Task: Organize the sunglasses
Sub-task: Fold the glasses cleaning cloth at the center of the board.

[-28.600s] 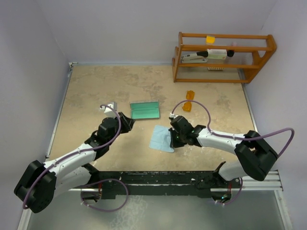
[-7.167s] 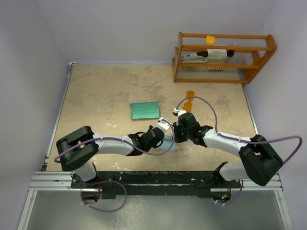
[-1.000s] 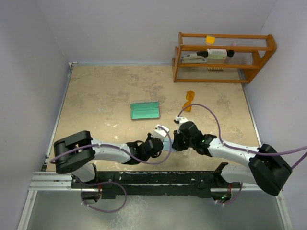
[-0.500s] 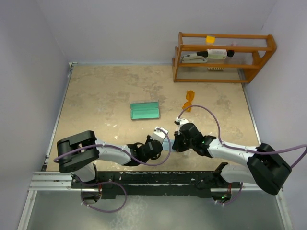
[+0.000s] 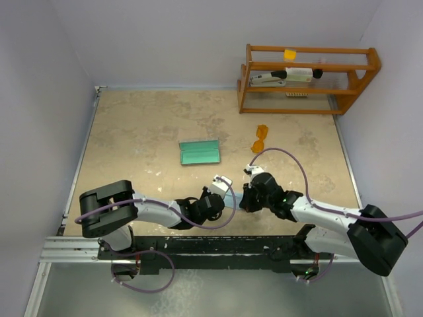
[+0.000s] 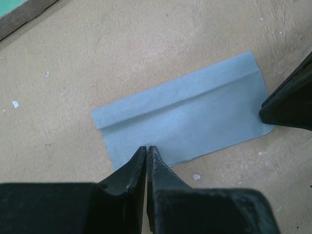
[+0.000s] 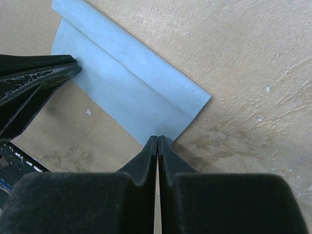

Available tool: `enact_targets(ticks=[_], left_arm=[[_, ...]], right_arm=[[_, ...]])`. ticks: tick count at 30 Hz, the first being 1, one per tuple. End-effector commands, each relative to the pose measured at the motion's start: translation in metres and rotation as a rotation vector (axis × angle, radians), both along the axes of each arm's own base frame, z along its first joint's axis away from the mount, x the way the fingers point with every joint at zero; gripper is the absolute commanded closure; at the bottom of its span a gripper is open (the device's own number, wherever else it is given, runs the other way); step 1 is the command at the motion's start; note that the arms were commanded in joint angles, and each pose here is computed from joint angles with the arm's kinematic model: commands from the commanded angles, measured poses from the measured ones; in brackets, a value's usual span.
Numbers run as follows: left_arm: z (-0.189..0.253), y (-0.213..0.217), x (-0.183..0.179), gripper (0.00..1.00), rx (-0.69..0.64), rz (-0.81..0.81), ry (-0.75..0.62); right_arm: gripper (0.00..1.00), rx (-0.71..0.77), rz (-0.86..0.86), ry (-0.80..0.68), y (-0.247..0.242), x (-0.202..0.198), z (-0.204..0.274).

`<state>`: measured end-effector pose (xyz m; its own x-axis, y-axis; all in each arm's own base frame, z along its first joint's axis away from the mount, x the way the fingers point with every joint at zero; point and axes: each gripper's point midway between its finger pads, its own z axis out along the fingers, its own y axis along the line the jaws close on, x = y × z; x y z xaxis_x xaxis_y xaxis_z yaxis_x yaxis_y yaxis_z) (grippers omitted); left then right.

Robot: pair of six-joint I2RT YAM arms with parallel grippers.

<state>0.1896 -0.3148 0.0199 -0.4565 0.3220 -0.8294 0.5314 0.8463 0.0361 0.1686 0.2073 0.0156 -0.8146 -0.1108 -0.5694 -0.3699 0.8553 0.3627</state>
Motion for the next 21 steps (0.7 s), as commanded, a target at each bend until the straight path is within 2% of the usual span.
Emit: enact_targets(ticks=[1, 12, 21], left_arm=[[-0.004, -0.007, -0.006, 1.00, -0.022, -0.010, 0.022], [0.000, -0.006, -0.006, 1.00, -0.018, -0.004, 0.012], [0.022, 0.005, -0.001, 1.00, -0.007, 0.025, -0.032]], right_arm=[[0.97, -0.032, -0.004, 0.050, -0.011, -0.015, -0.009], [1.00, -0.029, -0.008, 0.045, -0.010, -0.015, -0.001], [1.00, -0.025, -0.027, 0.008, -0.010, -0.007, 0.012]])
